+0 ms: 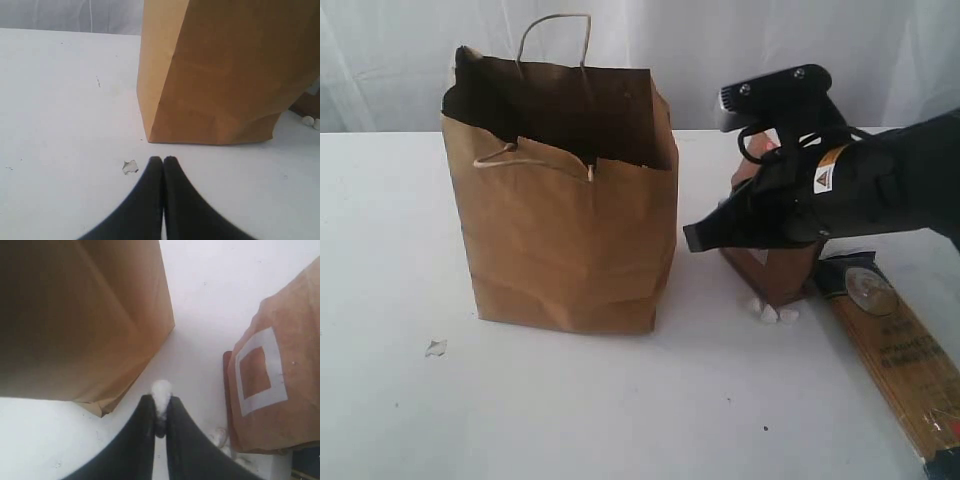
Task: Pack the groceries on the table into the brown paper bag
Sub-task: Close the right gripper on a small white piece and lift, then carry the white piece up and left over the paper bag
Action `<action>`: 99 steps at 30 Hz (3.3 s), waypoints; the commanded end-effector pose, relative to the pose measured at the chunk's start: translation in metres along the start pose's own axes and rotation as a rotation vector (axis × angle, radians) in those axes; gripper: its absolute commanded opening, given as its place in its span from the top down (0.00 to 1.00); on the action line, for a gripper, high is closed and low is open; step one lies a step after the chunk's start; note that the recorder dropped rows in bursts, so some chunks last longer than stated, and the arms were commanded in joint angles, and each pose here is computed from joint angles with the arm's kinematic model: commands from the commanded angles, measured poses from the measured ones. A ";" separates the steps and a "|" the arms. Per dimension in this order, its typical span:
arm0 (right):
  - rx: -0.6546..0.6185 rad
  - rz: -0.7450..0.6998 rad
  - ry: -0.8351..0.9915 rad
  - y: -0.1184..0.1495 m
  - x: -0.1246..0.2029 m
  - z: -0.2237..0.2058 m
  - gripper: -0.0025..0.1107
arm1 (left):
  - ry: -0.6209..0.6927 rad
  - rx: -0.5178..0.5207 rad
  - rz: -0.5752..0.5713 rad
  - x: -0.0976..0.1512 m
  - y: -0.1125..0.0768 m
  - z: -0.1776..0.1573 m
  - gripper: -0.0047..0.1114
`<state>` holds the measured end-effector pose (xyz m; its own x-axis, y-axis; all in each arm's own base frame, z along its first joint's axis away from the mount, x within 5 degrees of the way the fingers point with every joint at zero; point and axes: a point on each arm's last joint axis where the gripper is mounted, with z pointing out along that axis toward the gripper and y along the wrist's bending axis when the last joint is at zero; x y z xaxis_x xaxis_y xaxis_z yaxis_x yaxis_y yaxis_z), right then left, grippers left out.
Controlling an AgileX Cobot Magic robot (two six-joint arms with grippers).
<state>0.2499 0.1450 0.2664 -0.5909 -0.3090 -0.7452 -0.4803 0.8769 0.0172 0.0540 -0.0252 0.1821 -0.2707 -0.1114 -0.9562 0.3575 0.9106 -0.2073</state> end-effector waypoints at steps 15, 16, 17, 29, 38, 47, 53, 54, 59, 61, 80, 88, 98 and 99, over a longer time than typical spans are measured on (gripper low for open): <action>0.011 -0.044 -0.060 -0.003 -0.007 -0.008 0.96 | -0.006 0.002 -0.009 0.000 0.000 0.000 0.96; 0.011 -0.046 -0.062 -0.003 -0.007 -0.008 0.96 | -0.006 0.002 -0.009 0.000 0.000 0.000 0.96; 0.011 -0.049 -0.064 -0.003 -0.007 -0.008 0.96 | -0.006 0.002 -0.009 0.000 0.000 0.000 0.96; 0.012 -0.070 -0.102 -0.003 -0.011 -0.013 0.96 | -0.006 0.002 -0.007 0.000 0.000 0.000 0.96; 0.013 -0.096 -0.213 -0.003 -0.021 -0.030 0.96 | -0.006 0.002 -0.007 0.000 0.000 0.000 0.96; 0.018 -0.117 -0.297 -0.002 -0.028 -0.050 0.96 | -0.006 0.002 -0.007 0.000 0.000 0.000 0.96; 0.019 -0.118 -0.362 -0.002 -0.033 -0.062 0.96 | -0.006 0.002 -0.007 0.000 0.000 0.000 0.96; 0.019 -0.118 -0.370 -0.002 -0.034 -0.063 0.96 | -0.006 0.002 -0.007 0.000 0.000 0.000 0.96; 0.019 -0.118 -0.392 -0.002 -0.035 -0.069 0.96 | -0.006 0.002 -0.007 0.000 0.000 0.000 0.96; 0.020 -0.118 -0.411 -0.002 -0.036 -0.073 0.96 | -0.006 0.002 -0.007 0.000 0.000 0.000 0.96; -0.091 -0.159 -0.625 0.028 -0.049 -0.097 0.98 | -0.006 0.002 -0.007 0.000 0.000 0.000 0.96; -0.137 -0.167 -0.750 0.040 -0.057 -0.103 0.98 | -0.006 0.002 -0.007 0.000 0.000 0.000 0.96; -0.152 -0.145 -0.822 0.042 -0.062 -0.103 0.98 | -0.006 0.002 -0.007 0.000 0.000 0.000 0.96; -0.153 -0.143 -0.816 0.042 -0.062 -0.101 0.98 | -0.006 0.002 -0.007 0.000 0.000 0.000 0.96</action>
<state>0.1987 0.1615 0.3816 0.1083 -0.0077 -0.9941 -0.6297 0.7732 -0.0746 0.0540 -0.0252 0.1821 -0.2707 -0.1114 -0.9562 0.3575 0.9106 -0.2073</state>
